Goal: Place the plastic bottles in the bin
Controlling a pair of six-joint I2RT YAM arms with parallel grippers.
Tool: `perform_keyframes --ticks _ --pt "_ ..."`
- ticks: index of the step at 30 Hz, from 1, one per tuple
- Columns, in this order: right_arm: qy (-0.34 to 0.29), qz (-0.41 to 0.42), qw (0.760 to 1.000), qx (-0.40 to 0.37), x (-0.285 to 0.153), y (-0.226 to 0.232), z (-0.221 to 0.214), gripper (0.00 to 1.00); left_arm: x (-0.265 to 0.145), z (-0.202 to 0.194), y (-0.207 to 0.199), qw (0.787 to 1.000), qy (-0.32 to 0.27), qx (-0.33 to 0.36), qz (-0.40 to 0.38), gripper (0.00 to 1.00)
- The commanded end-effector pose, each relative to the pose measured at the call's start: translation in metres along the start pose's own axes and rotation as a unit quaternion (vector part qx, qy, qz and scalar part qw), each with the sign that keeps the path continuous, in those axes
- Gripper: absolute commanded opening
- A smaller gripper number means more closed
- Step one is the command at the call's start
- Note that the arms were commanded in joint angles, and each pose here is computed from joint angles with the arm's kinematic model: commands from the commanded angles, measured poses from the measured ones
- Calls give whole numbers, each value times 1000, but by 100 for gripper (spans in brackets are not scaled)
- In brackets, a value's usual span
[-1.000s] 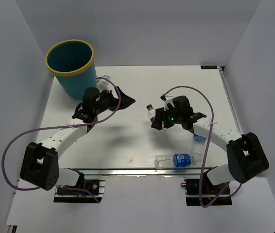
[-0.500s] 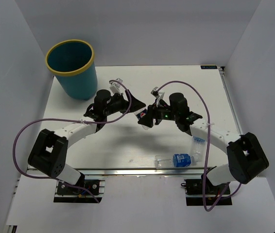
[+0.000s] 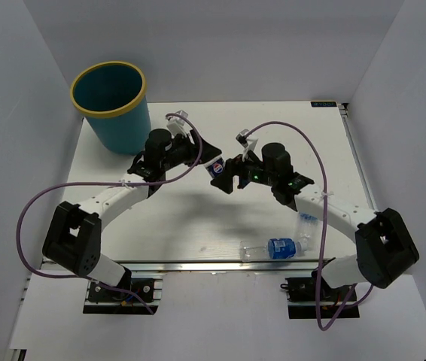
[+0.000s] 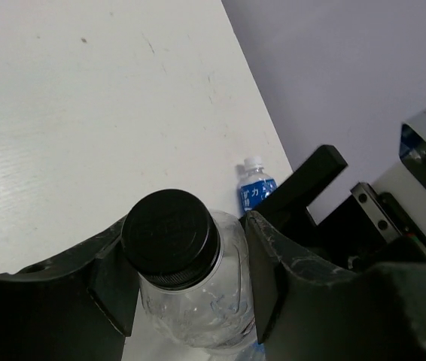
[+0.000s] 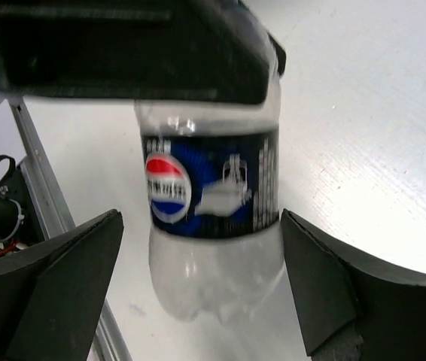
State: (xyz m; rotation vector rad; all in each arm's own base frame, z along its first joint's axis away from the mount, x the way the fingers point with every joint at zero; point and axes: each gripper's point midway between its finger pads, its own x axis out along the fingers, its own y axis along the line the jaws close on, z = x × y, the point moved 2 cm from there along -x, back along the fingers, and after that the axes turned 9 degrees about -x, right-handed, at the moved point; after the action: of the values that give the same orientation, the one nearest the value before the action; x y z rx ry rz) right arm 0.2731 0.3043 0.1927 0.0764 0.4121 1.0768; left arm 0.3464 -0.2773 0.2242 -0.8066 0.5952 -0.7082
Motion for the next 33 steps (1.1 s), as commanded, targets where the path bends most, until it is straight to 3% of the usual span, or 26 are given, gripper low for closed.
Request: perform_keyframes --ticks 1,3,8,13,14,15,18,19,22,27,29,30,32,33 --pt "-55 0 998 -38 -13 9 38 89 -17 55 -15 996 -76 36 21 1" --pt "-53 3 998 -40 -16 11 37 89 -22 71 -13 995 -88 35 26 1" --pt "-54 -35 996 -54 -30 3 39 89 -60 157 -14 983 -173 50 43 2" --pt "-58 -100 992 -44 -43 -17 40 89 -108 240 -31 951 -292 68 76 2" --pt "-51 -117 991 -39 -46 -22 37 89 -120 258 -43 938 -327 78 83 4" --pt "-55 -131 989 -35 -51 -26 40 89 -136 275 -32 912 -380 71 137 5" --pt "-55 -169 984 -29 -65 -36 39 89 -167 309 -25 855 -464 76 218 7" --pt "-57 -177 982 -29 -68 -38 39 89 -188 321 -15 815 -510 64 267 7" --pt "-68 -212 975 -25 -78 -49 41 89 -209 337 4 748 -578 66 320 9" --pt "-53 -280 959 -4 -96 -67 38 89 -205 361 39 701 -605 64 373 14" --pt "-54 -318 947 3 -107 -75 39 89 -197 367 67 681 -600 69 414 24" --pt "-53 -333 942 7 -113 -80 38 89 -198 376 63 672 -609 70 415 38" --pt "-33 -373 927 23 -126 -89 25 89 -182 377 86 676 -576 81 453 45" --pt "-31 -393 918 44 -133 -95 21 89 -183 392 68 676 -585 82 441 53"
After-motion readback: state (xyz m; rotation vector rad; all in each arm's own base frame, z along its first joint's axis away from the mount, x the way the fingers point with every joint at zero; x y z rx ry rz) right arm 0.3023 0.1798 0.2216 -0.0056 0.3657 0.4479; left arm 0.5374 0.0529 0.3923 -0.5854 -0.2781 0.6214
